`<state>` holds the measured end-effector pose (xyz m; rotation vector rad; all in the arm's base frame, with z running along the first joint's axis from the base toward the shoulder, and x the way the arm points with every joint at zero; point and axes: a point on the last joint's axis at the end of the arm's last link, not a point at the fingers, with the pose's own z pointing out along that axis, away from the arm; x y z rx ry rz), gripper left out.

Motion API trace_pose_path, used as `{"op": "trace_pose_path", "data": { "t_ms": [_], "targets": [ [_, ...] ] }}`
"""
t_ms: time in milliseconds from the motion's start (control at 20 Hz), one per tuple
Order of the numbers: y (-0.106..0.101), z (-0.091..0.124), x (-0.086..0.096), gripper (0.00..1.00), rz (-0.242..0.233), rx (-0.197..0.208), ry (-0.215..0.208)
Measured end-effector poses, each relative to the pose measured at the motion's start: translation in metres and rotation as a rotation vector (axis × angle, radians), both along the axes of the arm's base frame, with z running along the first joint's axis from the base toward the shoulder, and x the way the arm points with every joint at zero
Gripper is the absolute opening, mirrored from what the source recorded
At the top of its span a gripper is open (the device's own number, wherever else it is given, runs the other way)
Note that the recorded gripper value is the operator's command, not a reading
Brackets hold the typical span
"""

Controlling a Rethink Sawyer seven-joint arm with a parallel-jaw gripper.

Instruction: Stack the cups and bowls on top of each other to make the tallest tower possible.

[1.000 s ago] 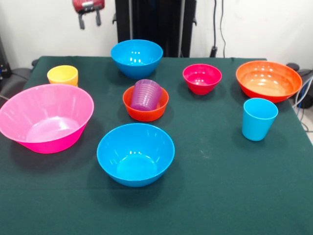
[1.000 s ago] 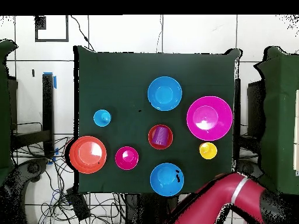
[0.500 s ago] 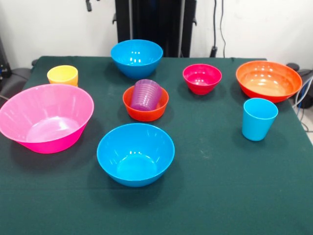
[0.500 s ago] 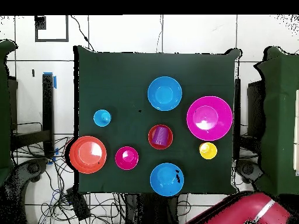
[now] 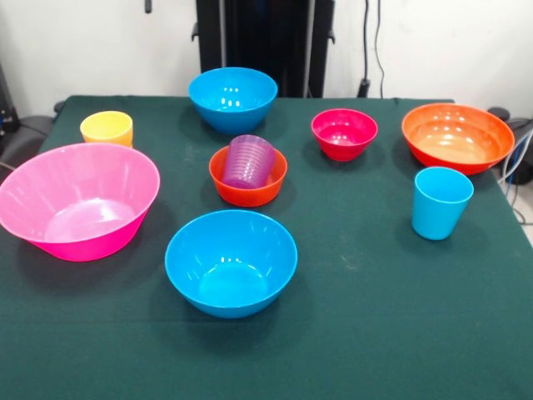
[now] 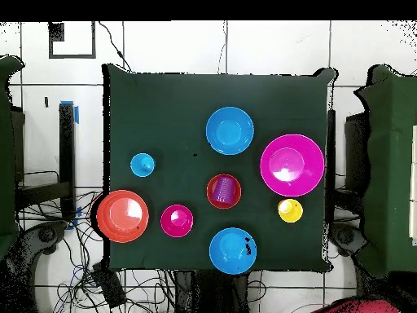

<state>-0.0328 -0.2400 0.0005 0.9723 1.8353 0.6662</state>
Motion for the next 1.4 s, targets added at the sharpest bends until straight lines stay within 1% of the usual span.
{"op": "trace_pose_path", "data": {
  "t_ms": [250,300,350,800,900,1050,1300,1400],
  "targets": [
    [0.003,-0.013,-0.018,1.00,-0.022,0.018,-0.020],
    [0.004,-0.020,-0.024,1.00,-0.030,0.021,-0.027],
    [0.004,-0.020,-0.025,1.00,-0.030,0.021,-0.028],
    [0.015,-0.049,-0.049,1.00,-0.063,0.041,-0.063],
    [0.016,-0.053,-0.053,1.00,-0.068,0.041,-0.067],
    [0.020,-0.062,-0.066,1.00,-0.087,0.040,-0.072],
    [0.028,-0.067,-0.079,1.00,-0.114,0.051,-0.071],
    [0.030,-0.069,-0.081,1.00,-0.114,0.053,-0.070]
  ]
}}
